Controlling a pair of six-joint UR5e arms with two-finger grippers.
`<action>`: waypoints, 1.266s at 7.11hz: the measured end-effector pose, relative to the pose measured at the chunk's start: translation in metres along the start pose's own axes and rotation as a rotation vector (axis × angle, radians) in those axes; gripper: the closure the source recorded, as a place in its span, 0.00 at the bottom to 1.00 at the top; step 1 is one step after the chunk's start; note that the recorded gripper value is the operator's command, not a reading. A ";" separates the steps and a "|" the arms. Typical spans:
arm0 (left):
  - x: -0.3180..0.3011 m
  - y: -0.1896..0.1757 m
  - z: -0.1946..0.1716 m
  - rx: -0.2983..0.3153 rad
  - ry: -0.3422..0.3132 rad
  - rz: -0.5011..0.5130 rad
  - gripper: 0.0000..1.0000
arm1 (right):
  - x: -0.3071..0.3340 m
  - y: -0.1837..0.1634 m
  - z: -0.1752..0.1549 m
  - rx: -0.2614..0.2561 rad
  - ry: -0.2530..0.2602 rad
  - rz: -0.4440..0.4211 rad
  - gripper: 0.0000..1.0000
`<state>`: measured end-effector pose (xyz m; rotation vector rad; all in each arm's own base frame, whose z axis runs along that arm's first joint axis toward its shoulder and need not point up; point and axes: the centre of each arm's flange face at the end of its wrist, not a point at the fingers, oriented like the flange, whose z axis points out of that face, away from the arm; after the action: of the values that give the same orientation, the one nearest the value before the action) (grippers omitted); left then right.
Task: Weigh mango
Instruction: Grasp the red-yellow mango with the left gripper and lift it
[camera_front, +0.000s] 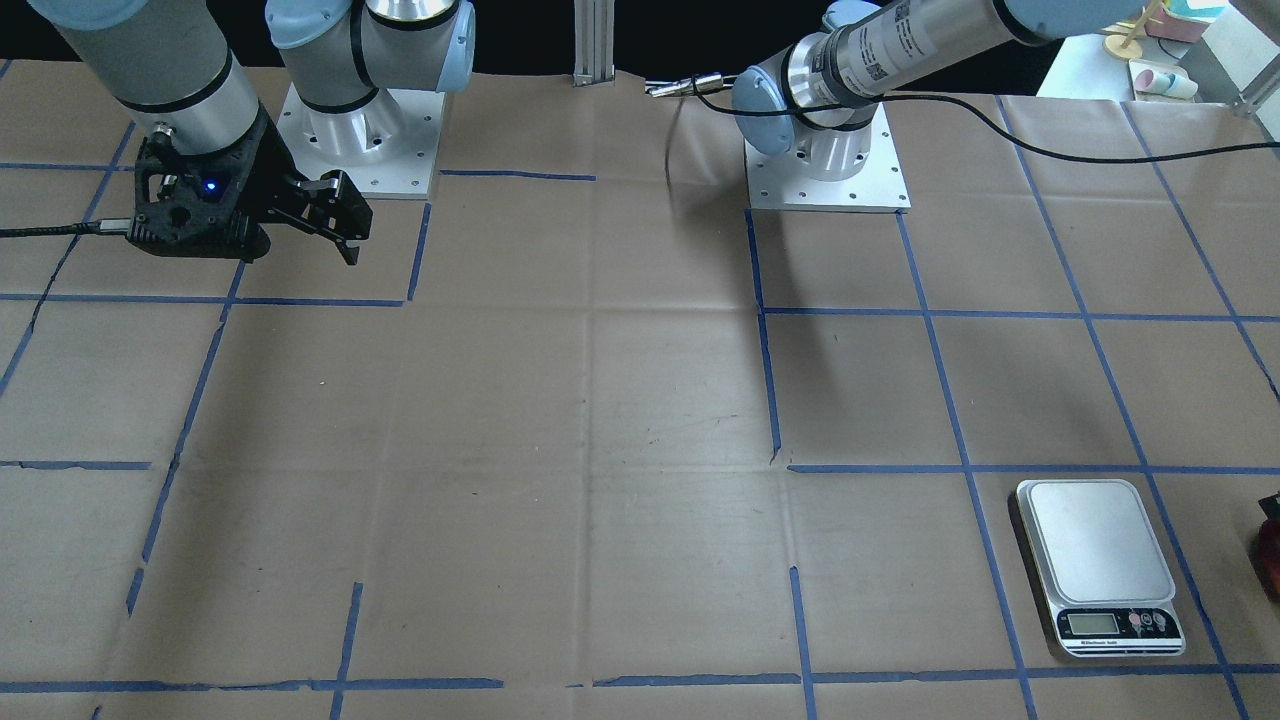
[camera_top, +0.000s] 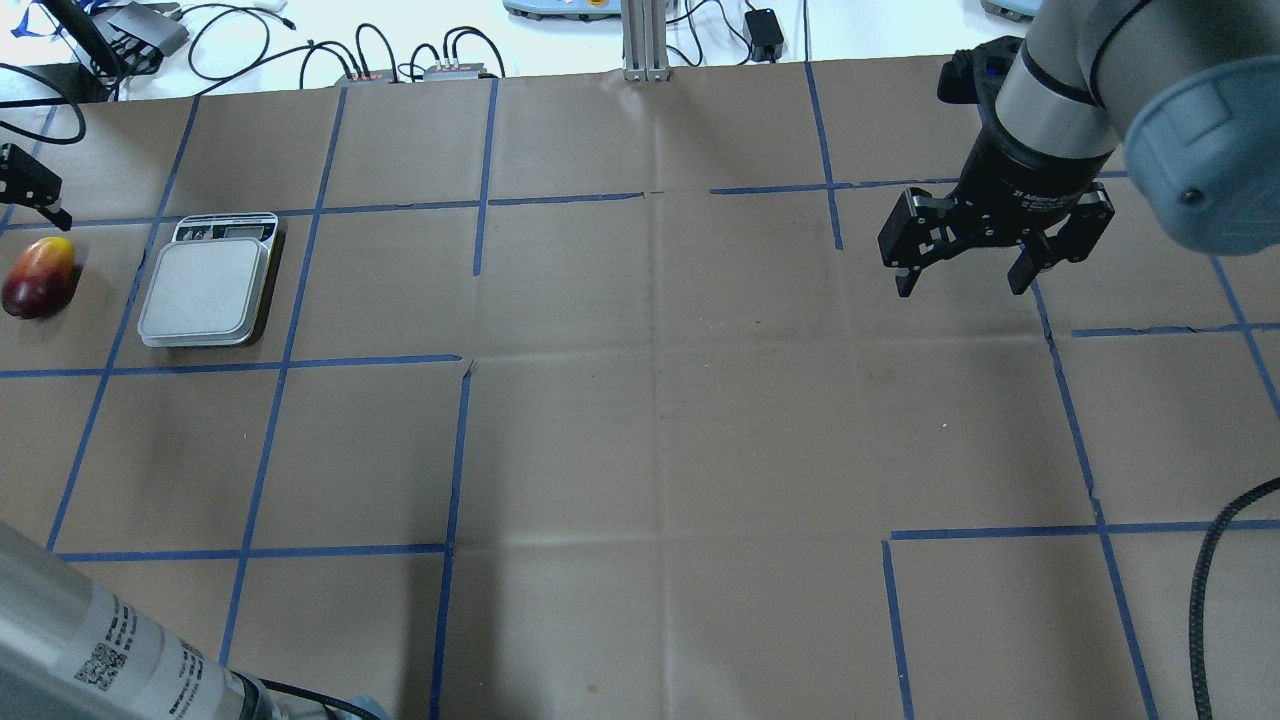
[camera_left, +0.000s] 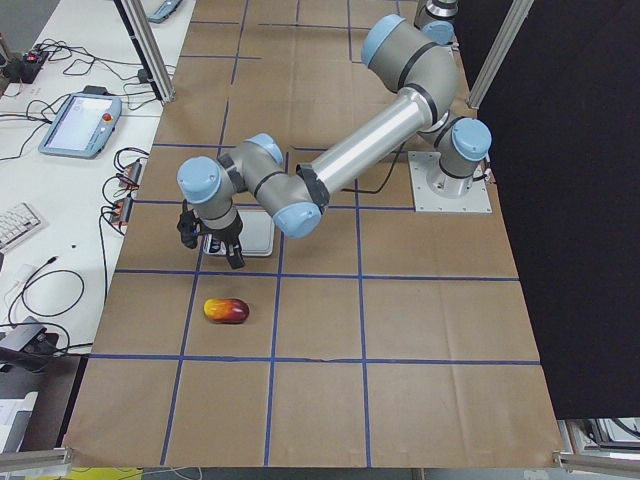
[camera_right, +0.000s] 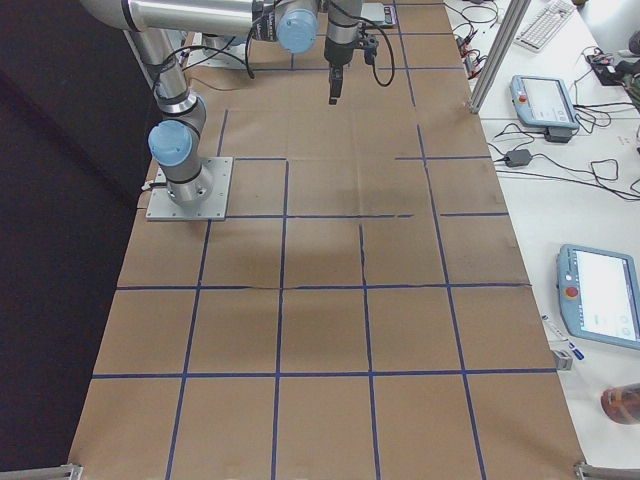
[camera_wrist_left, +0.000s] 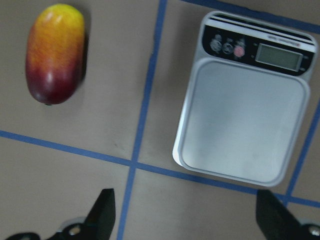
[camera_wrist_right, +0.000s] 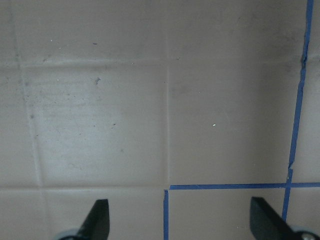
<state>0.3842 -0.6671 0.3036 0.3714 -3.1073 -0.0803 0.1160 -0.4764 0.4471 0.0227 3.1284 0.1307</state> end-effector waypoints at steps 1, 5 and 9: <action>-0.026 -0.020 0.028 0.011 -0.004 0.031 0.00 | 0.000 0.000 0.000 0.000 0.000 0.000 0.00; -0.078 -0.053 0.102 0.002 0.002 0.075 0.13 | 0.000 0.000 0.000 0.000 0.000 0.000 0.00; -0.084 -0.070 0.121 0.007 0.015 0.100 1.00 | 0.000 0.000 0.000 0.000 0.000 0.000 0.00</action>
<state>0.4800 -0.7089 0.1785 0.2148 -3.1058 -0.0652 0.1160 -0.4764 0.4472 0.0227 3.1285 0.1307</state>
